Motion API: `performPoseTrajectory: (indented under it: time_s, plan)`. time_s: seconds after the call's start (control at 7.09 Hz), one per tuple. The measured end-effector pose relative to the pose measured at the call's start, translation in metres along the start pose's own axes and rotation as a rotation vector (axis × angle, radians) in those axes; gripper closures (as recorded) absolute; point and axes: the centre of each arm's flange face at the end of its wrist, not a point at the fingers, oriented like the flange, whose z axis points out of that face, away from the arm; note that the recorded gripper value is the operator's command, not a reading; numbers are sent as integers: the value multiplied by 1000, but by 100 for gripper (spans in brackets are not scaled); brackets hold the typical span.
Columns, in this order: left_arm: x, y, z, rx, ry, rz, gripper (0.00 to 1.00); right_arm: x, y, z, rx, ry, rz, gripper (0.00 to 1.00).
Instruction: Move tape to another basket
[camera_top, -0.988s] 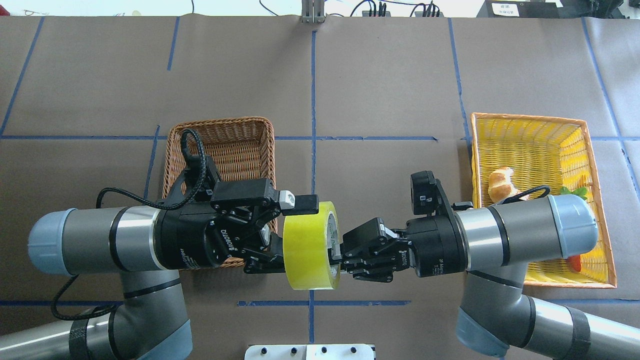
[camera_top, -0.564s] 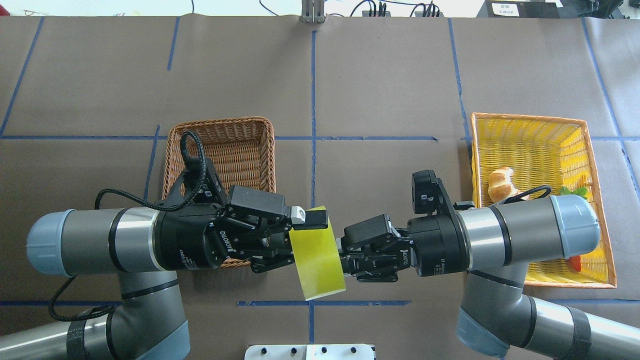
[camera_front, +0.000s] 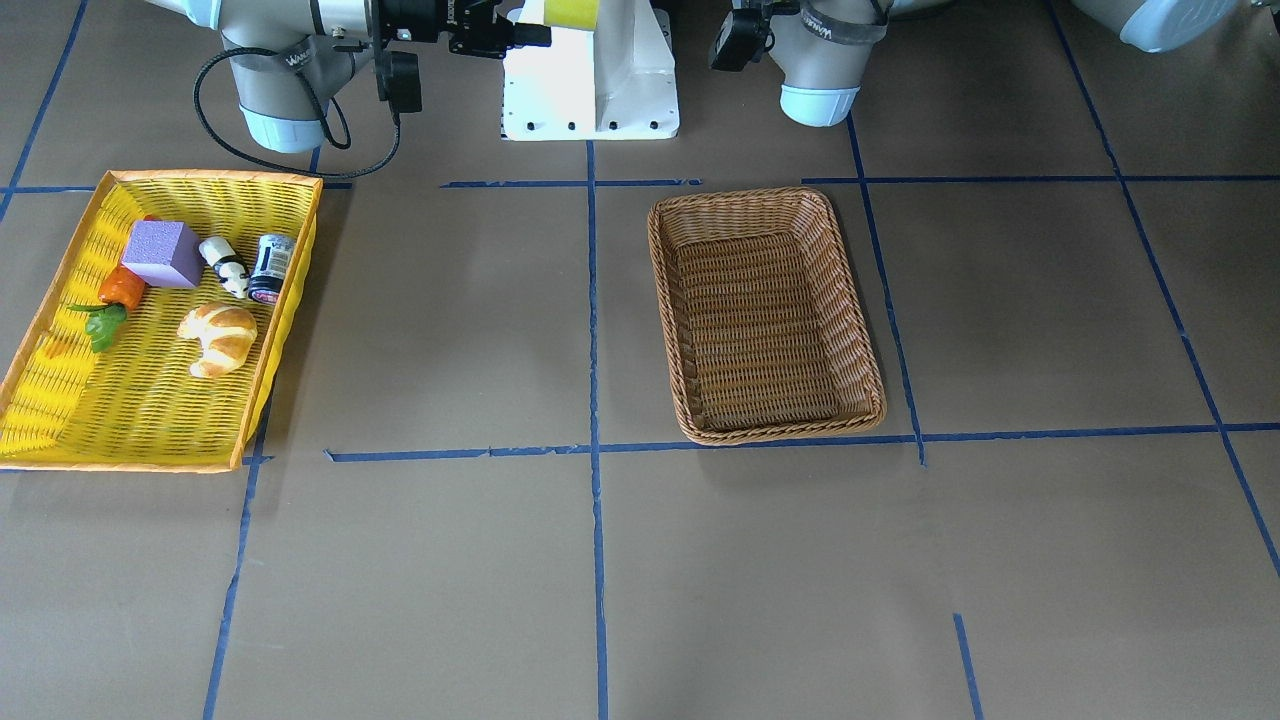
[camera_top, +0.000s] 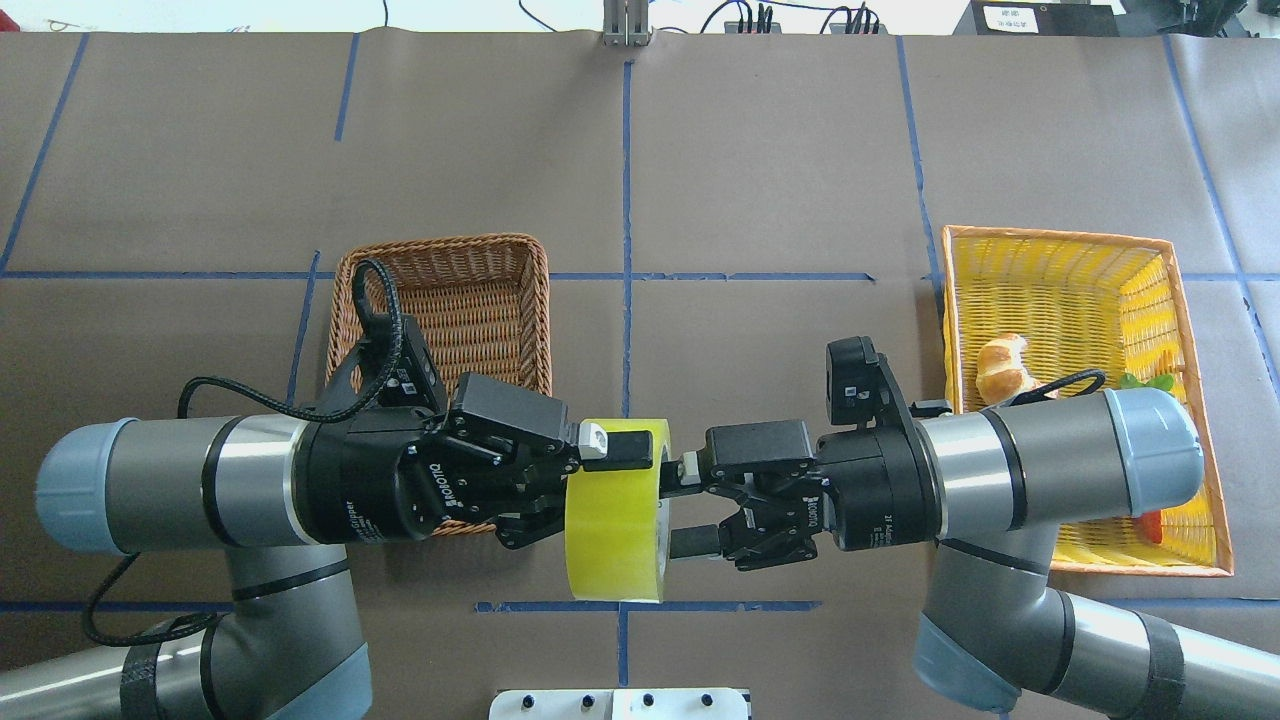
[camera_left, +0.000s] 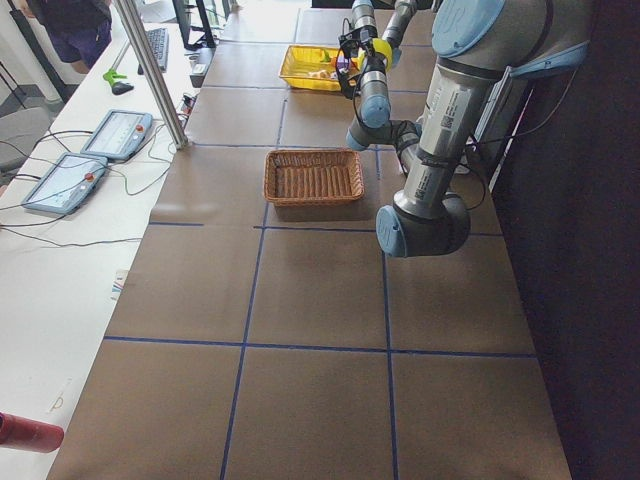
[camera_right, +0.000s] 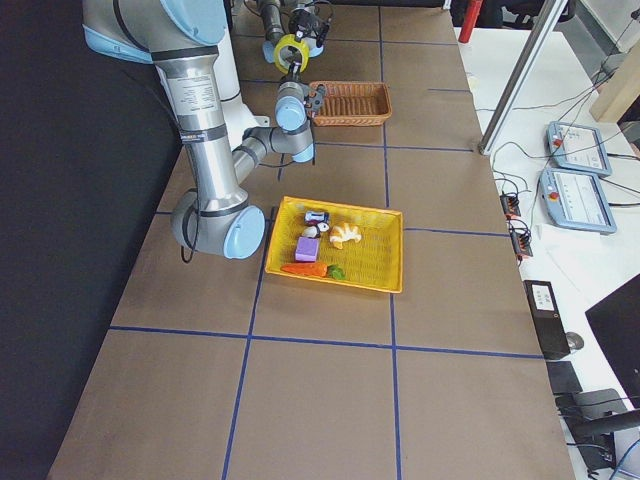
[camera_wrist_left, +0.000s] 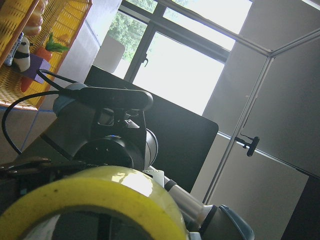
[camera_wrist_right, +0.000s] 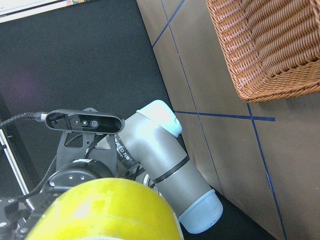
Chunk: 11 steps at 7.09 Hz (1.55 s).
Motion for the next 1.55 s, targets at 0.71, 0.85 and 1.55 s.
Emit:
performPoseTrajectory:
  time_s: [0.71,0.85,1.55]
  plan:
    - [67,-69,-45,173,-388,90,100,-48,-85,-64,196,239,-149,0]
    - [69,-81,-41,202,-494,110,100,-58,-110,-83,275,332,-188,0]
    - [43,-127,-29,311,-994,252,100,-55,-207,-164,464,899,-388,0]
